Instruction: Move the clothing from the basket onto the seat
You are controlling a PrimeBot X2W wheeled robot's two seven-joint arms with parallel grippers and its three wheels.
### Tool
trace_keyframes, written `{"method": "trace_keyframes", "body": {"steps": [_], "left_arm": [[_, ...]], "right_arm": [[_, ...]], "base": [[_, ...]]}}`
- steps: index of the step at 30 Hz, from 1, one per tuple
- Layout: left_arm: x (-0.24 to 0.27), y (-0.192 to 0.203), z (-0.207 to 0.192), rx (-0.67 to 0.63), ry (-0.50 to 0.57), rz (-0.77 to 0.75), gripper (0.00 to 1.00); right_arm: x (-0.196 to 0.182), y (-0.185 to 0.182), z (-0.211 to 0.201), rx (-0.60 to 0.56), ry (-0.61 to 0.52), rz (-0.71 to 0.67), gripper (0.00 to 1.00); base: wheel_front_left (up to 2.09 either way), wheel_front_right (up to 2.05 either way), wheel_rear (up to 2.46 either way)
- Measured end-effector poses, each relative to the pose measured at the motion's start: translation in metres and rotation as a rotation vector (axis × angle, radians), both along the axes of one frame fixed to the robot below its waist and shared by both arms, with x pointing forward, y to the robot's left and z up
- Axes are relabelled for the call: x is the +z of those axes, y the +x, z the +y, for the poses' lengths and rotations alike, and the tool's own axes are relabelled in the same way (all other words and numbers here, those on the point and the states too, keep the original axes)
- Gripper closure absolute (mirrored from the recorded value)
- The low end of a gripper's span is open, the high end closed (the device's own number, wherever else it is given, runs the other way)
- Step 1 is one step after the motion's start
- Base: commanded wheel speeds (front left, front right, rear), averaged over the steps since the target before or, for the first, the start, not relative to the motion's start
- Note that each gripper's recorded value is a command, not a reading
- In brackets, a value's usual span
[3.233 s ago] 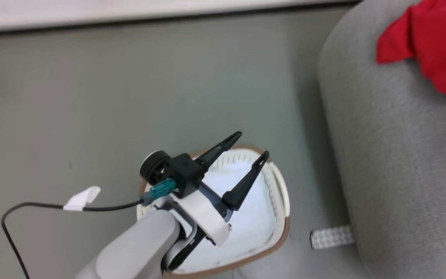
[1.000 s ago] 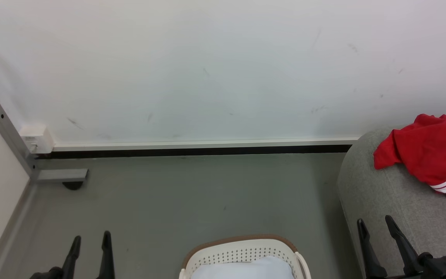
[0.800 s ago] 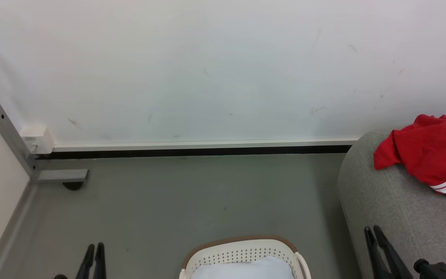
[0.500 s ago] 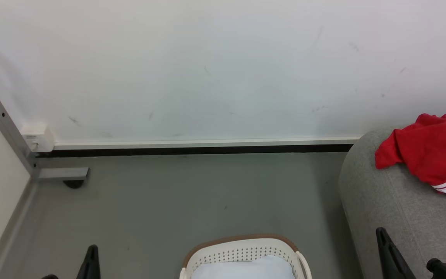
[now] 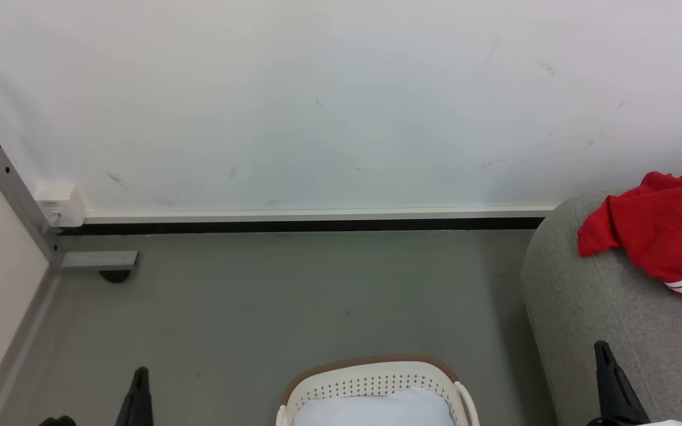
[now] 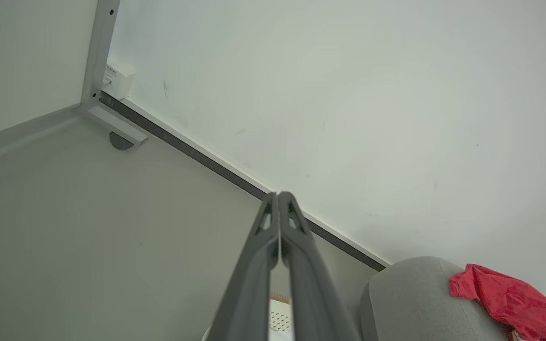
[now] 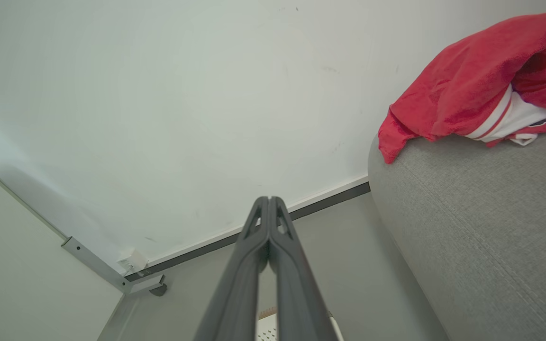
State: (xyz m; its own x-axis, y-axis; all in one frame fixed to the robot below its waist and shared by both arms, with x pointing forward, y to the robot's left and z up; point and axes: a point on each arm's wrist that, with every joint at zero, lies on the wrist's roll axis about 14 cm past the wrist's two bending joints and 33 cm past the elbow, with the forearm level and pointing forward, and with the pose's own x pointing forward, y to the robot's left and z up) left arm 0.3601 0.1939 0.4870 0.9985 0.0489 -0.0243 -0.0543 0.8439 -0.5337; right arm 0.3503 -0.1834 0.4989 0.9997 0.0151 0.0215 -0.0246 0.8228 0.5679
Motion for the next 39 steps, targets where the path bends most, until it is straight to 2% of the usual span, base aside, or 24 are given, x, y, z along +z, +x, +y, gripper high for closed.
{"method": "trace_keyframes", "body": {"steps": [21, 39], "left_arm": [[0.002, 0.008, 0.002, 0.013, -0.295, 0.010, 1.00], [0.003, 0.013, 0.003, 0.012, -0.498, 0.012, 1.00]], "right_arm": [[0.000, 0.010, -0.008, -0.028, 0.278, 0.032, 1.00], [0.000, 0.017, -0.013, -0.036, 0.472, 0.044, 1.00]], "base": [[0.00, 0.00, 0.00], [0.00, 0.00, 0.00]]}}
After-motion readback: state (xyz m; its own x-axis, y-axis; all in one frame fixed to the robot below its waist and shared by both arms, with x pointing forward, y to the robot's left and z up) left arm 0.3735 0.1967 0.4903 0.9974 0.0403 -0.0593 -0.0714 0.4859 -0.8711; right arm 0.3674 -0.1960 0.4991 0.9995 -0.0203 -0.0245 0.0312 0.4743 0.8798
